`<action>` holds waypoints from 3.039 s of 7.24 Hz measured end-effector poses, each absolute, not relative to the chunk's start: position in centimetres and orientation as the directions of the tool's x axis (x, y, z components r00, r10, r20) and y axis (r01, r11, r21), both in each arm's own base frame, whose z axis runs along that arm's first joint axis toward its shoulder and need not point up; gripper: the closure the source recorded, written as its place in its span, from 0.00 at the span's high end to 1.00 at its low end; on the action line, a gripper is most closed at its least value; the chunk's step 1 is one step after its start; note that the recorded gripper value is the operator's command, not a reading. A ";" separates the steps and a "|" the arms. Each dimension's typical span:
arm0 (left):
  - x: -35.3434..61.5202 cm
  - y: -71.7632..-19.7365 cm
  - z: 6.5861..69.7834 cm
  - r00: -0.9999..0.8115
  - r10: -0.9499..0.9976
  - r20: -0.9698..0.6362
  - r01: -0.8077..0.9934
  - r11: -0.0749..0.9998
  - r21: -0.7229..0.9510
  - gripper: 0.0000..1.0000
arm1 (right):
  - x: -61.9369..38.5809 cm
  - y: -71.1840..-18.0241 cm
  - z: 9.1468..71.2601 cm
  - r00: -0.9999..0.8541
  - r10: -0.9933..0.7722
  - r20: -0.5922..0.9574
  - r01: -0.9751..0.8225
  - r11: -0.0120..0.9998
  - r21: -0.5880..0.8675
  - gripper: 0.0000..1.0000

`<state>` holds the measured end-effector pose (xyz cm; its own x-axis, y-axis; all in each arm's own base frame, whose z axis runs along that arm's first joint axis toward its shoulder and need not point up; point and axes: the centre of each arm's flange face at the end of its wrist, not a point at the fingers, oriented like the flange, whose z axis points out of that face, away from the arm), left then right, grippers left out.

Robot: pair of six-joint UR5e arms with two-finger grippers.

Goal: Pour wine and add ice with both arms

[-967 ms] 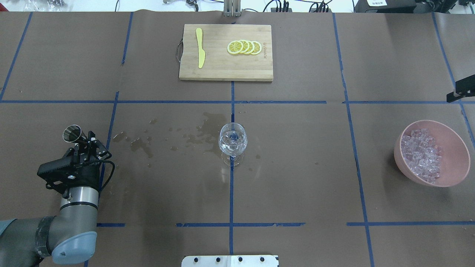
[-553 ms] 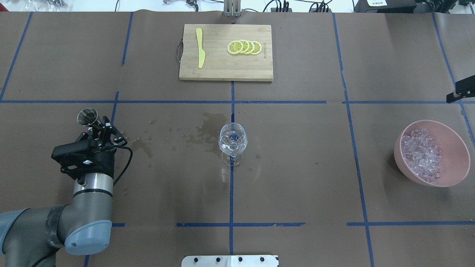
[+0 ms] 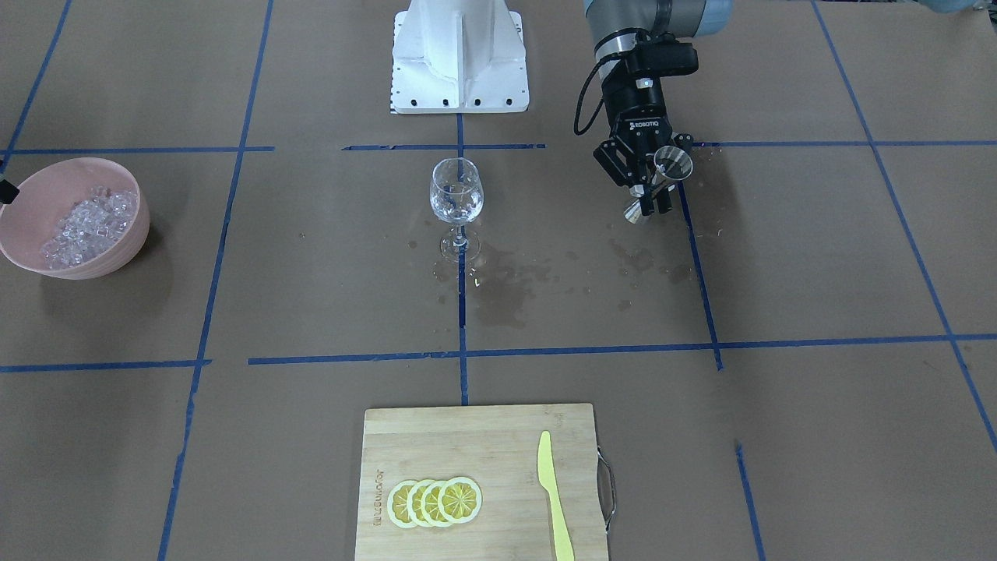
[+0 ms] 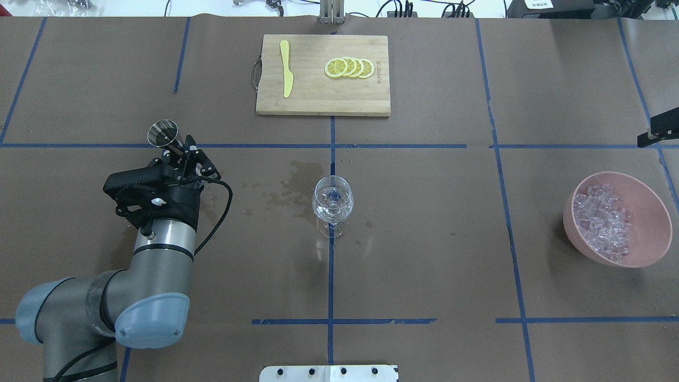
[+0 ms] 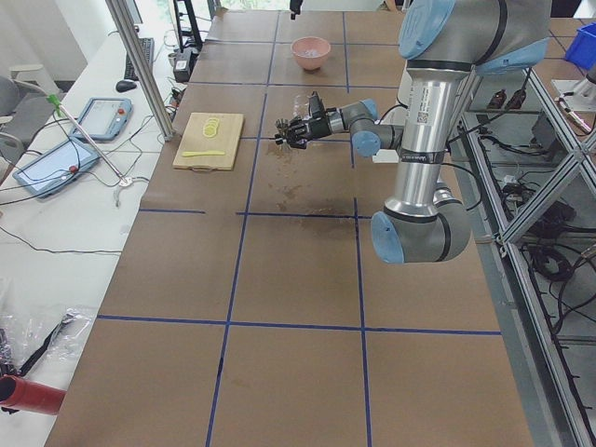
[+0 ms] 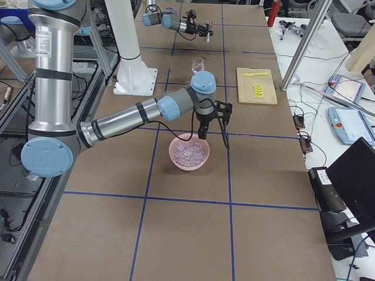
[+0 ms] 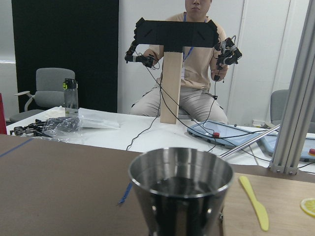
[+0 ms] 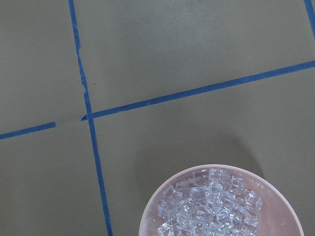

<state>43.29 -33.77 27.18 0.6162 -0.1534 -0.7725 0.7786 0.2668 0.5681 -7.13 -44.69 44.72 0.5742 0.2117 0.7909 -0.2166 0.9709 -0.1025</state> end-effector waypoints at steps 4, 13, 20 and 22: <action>41.1 -35.5 25.4 0.705 -0.050 -0.707 0.691 0.272 0.670 0.00 | -7.2 -44.9 44.4 0.574 0.206 0.793 -0.218 0.971 -0.094 1.00; 46.6 -35.5 19.5 0.793 0.154 -0.589 0.521 0.330 0.787 0.00 | -7.0 -44.9 43.8 0.583 0.193 0.789 -0.228 0.971 -0.070 1.00; 50.8 -33.2 19.4 0.822 0.270 -0.501 0.424 0.298 0.856 0.00 | -7.0 -44.9 43.8 0.585 0.193 0.788 -0.229 0.971 -0.067 1.00; 51.1 -33.0 18.4 0.838 0.295 -0.459 0.386 0.275 0.881 0.00 | -7.0 -44.9 43.8 0.585 0.194 0.787 -0.229 0.971 -0.069 1.00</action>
